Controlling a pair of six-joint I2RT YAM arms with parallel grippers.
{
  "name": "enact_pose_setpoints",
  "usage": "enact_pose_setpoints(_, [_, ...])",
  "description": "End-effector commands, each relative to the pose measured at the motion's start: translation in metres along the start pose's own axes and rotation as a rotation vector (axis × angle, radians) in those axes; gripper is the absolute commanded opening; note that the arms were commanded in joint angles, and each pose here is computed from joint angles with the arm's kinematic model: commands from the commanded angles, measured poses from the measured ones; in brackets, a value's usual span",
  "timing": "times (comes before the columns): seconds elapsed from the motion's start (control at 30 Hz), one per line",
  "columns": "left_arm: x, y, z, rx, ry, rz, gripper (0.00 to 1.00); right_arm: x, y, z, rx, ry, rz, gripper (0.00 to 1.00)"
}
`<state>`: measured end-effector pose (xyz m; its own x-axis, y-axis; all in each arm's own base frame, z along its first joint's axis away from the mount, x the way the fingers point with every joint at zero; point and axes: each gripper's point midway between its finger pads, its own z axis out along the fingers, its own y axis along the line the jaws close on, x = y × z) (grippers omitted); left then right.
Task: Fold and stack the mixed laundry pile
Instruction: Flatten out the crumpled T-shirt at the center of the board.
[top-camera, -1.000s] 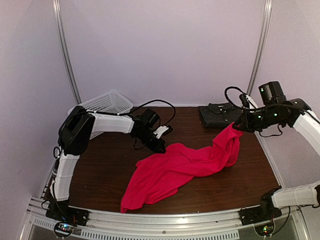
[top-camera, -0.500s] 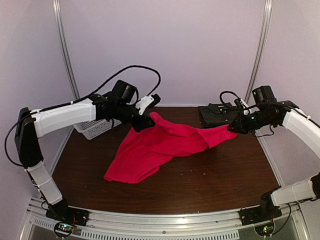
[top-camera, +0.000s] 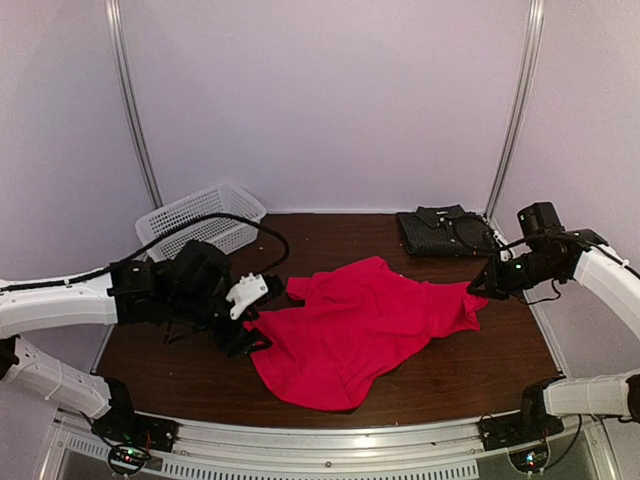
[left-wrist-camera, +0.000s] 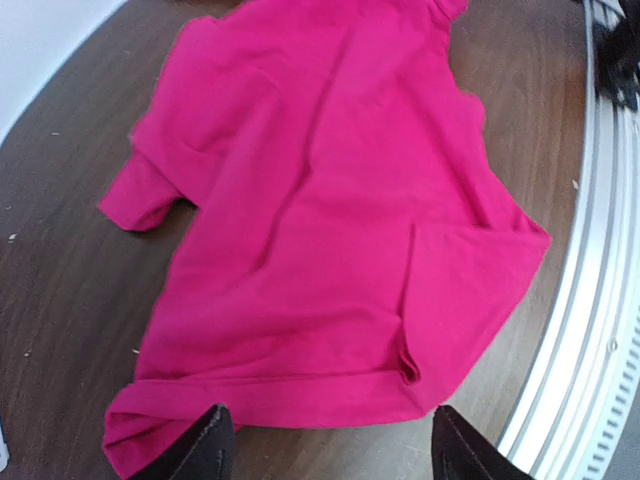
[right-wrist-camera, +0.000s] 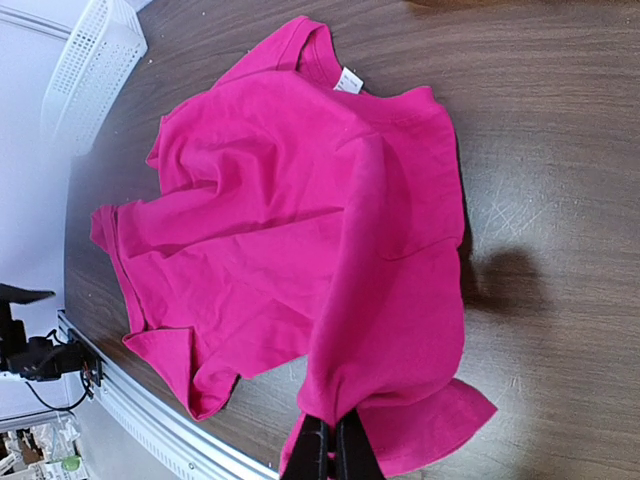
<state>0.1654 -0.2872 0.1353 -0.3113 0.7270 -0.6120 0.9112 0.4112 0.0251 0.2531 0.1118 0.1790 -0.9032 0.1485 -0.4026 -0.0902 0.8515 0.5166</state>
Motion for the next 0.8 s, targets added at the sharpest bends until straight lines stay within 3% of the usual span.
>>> enact_pose_setpoints(0.0, [-0.029, 0.034, -0.009, -0.044, -0.142, -0.181, 0.68, 0.001, 0.004, 0.003, -0.039, 0.01, -0.019, 0.0])
enact_pose_setpoints(0.23, [-0.045, -0.006, 0.029, 0.212, -0.073, -0.036, 0.5, 0.0, 0.005, 0.004, -0.046, 0.015, -0.021, 0.0])
enact_pose_setpoints(0.43, [-0.05, -0.049, 0.08, 0.362, 0.009, 0.141, 0.47, 0.002, 0.005, 0.003, -0.051, 0.01, -0.008, 0.0])
enact_pose_setpoints(0.77, [-0.056, -0.063, 0.134, 0.419, 0.002, 0.4, 0.46, 0.01, 0.006, 0.001, -0.06, 0.011, 0.015, 0.0])
